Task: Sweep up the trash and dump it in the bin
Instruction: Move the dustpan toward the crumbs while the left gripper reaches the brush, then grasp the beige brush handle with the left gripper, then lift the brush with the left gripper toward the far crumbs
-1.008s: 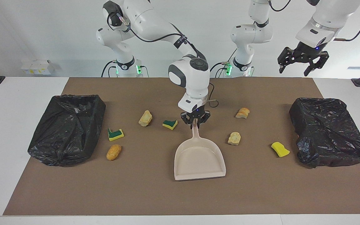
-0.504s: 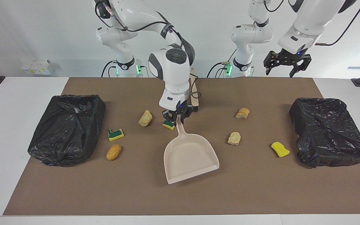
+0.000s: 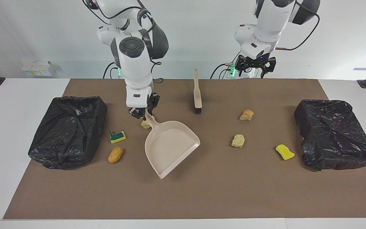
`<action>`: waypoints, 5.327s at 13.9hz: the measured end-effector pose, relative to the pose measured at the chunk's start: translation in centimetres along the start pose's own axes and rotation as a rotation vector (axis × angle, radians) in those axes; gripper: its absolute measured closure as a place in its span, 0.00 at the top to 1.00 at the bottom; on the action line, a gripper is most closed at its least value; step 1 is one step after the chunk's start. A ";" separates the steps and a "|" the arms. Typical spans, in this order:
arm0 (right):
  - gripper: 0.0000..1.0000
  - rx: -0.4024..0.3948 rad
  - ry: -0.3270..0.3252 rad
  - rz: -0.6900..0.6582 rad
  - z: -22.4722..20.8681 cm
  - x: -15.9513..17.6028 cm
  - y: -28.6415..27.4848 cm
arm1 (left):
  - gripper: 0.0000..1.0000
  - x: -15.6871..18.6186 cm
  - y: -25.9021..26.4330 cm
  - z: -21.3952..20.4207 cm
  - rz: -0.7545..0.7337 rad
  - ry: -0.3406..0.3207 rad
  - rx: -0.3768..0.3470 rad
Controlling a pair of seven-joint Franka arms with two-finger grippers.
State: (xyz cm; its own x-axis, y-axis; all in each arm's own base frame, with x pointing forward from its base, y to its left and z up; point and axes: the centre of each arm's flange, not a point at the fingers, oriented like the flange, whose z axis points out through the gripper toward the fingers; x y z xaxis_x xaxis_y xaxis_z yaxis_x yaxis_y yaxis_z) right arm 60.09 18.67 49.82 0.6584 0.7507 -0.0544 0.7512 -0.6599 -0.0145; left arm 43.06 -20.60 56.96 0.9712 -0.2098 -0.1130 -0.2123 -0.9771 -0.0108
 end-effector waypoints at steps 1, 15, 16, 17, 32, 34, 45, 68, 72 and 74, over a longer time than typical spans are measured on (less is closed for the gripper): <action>0.31 0.009 -0.011 -0.069 0.1 -0.8 1.0 | 1.00 -0.4 0.7 1.0 -0.004 -0.003 -0.008; 0.31 0.043 -0.058 -0.523 2.0 -4.2 1.8 | 1.00 -12.6 17.8 16.0 -0.074 0.022 0.035; 0.31 0.038 -0.053 -0.543 2.0 -4.0 1.7 | 1.00 -13.5 18.8 17.0 -0.073 0.027 0.037; 0.31 0.034 -0.049 -0.556 2.1 -3.8 1.5 | 1.00 -14.0 19.3 17.8 -0.066 0.027 0.039; 0.31 0.007 -0.061 -0.664 4.3 -3.1 -1.1 | 1.00 -14.3 21.6 23.7 -0.074 -0.027 -0.002; 0.31 0.006 -0.061 -0.664 4.4 -3.2 -1.1 | 0.96 -14.3 21.7 23.7 -0.080 -0.031 -0.009; 0.31 0.012 -0.067 -0.662 4.6 -3.7 -1.3 | 0.43 -14.3 21.7 23.7 -0.083 -0.032 -0.013; 0.31 0.009 -0.068 -0.686 4.7 -3.3 -2.7 | 0.26 -3.7 7.9 13.0 -0.340 -0.063 0.056; 0.31 -0.007 -0.063 -0.736 5.3 -1.7 -5.2 | 0.26 -0.3 0.7 10.6 -0.269 -0.031 0.066; 0.31 -0.037 -0.078 -0.740 6.1 -0.4 -7.2 | 0.26 1.8 -4.0 10.3 -0.270 -0.025 0.082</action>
State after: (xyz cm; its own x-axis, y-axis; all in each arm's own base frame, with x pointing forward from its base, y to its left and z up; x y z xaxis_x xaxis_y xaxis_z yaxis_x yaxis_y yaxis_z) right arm 54.13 22.88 43.82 -0.0239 0.9931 -0.1145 0.9989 0.0193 -0.0418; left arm 44.50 -16.68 46.53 0.9910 0.0599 -0.1198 0.0449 -0.9912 -0.1244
